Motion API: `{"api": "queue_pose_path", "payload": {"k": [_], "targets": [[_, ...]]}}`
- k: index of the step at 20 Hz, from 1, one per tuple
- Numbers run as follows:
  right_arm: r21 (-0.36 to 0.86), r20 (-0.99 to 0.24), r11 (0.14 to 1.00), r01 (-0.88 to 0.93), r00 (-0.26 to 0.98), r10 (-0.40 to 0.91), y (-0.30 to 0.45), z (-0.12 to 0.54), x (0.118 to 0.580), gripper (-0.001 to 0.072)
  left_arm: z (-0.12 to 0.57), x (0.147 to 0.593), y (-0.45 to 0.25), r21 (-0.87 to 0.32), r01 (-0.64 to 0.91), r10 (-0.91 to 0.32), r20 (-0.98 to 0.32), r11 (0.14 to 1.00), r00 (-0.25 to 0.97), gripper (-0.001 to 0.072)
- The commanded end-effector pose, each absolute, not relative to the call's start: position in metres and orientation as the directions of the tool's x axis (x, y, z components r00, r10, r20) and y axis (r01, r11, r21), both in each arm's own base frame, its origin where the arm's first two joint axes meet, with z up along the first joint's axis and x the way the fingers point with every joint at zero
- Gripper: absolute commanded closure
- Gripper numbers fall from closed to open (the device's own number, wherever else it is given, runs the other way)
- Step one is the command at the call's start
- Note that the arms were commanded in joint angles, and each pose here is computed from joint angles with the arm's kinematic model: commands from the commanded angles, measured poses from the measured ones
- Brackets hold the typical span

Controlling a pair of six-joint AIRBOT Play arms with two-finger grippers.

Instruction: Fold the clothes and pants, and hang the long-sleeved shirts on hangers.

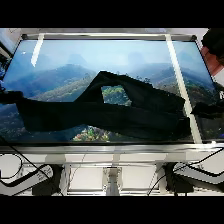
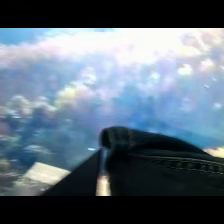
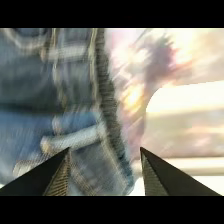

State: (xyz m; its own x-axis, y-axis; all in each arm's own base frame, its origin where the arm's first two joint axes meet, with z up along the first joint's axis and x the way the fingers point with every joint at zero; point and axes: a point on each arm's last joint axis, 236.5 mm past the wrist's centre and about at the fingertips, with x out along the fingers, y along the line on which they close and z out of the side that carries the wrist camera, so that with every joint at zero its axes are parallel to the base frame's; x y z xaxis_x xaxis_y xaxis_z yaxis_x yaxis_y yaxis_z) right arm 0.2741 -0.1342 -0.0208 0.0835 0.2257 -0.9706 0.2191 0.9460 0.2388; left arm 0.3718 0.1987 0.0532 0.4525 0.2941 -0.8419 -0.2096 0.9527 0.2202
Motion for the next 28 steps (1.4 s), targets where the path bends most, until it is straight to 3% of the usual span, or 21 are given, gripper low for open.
{"api": "queue_pose_path", "payload": {"k": [1, 5, 8, 12, 14, 18, 25, 28], "targets": [[0.376, -0.916, 0.915, 0.143, -0.089, 0.391, -0.091, -0.033, 0.228, 0.0222, 0.061, 0.362, 0.211, 0.280, -0.183, 0.333, -0.843, 0.942, 0.423, 0.0259], [0.446, -0.864, 0.875, 0.189, -0.166, 0.476, -0.056, -0.070, 0.189, 0.0222, 0.046, 0.321, 0.223, 0.292, -0.077, 0.302, -0.907, 0.953, 0.294, 0.0238], [0.399, -0.877, 0.900, 0.176, -0.213, 0.431, -0.060, -0.084, 0.169, 0.0224, 0.029, 0.270, 0.223, 0.189, 0.029, 0.183, -0.971, 0.981, 0.153, 0.0250], [0.331, -0.899, 0.934, 0.137, -0.256, 0.356, -0.080, -0.083, 0.162, 0.0228, 0.005, 0.251, 0.202, -0.073, -0.028, -0.066, -0.978, 0.997, 0.199, 0.0252], [0.230, -0.927, 0.965, 0.122, -0.276, 0.256, -0.108, -0.074, 0.163, 0.0226, -0.007, 0.239, 0.202, -0.086, -0.044, -0.077, -0.984, 0.995, 0.163, 0.0250], [0.156, -0.952, 0.984, 0.091, -0.252, 0.174, -0.135, -0.050, 0.179, 0.0226, -0.013, 0.233, 0.201, -0.084, -0.034, -0.078, -0.988, 0.996, 0.137, 0.0249], [0.279, -0.913, 0.955, 0.098, -0.282, 0.296, -0.098, -0.076, 0.160, 0.0226, -0.045, 0.208, 0.174, -0.191, 0.020, -0.191, -0.981, 0.981, 0.030, 0.0249], [0.340, -0.904, 0.933, 0.121, -0.232, 0.359, -0.081, -0.078, 0.171, 0.0237, -0.053, 0.203, 0.169, -0.218, 0.033, -0.218, -0.976, 0.975, 0.006, 0.0248]]}}
